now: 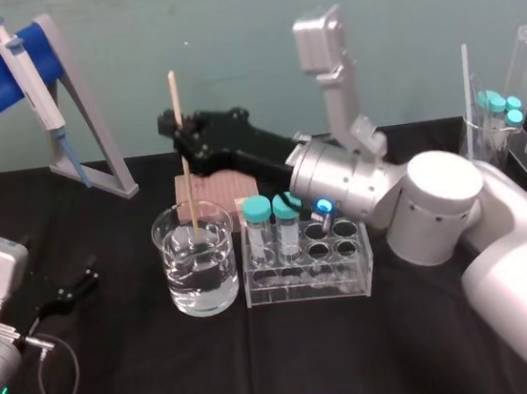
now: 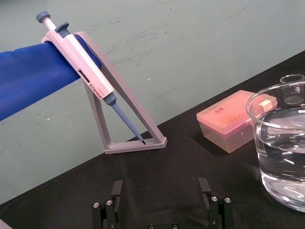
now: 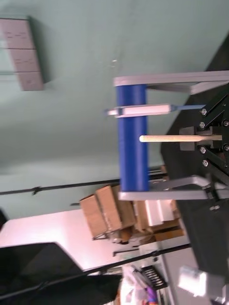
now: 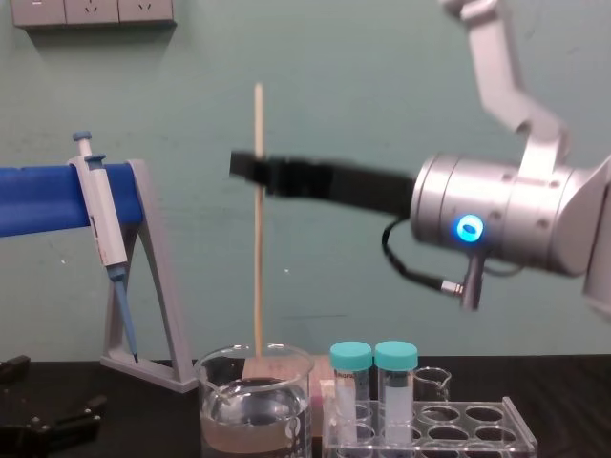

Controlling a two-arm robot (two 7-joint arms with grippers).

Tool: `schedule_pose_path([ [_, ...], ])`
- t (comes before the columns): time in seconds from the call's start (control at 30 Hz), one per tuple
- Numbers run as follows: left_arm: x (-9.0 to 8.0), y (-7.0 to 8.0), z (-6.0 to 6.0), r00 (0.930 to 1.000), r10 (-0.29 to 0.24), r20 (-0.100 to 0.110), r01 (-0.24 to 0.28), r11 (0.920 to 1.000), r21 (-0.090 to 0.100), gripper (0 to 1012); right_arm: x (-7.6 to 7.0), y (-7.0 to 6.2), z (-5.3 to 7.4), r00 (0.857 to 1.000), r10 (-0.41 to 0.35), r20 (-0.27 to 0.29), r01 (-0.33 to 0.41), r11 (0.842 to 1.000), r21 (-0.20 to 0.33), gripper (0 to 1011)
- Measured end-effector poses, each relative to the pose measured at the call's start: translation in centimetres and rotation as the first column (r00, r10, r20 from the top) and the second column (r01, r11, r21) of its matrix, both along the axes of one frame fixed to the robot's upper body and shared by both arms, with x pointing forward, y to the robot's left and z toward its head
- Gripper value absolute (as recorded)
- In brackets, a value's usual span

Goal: Hold the thermometer with one hand and immerse one end into the beaker, then reinsert it into the test tube rack.

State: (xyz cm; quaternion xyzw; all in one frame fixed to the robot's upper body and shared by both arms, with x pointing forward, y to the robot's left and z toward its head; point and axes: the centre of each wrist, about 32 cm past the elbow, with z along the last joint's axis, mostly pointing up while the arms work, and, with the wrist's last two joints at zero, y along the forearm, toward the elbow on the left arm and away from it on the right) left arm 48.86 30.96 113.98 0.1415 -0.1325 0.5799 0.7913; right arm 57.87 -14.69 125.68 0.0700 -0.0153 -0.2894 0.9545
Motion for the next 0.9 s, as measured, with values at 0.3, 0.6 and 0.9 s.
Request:
schedule_pose_path([
  [0.3,0.0,0.0,0.0,1.0000,0.000,0.000,0.000,1.0000,0.000,1004,-2.2,-2.4,3.9,0.990,-0.044,0.130,0.036,0.997,0.066,53],
  [0.6,0.0,0.0,0.0,1.0000,0.000,0.000,0.000,1.0000,0.000,1004,-5.2,-6.5,4.7,0.959,-0.220,0.179,0.210,0.975,0.073,54],
  [0.9,0.0,0.0,0.0,1.0000,0.000,0.000,0.000,1.0000,0.000,1004,-7.7,-9.6,3.5,0.917,-0.368,0.156,0.362,0.930,0.066,54],
])
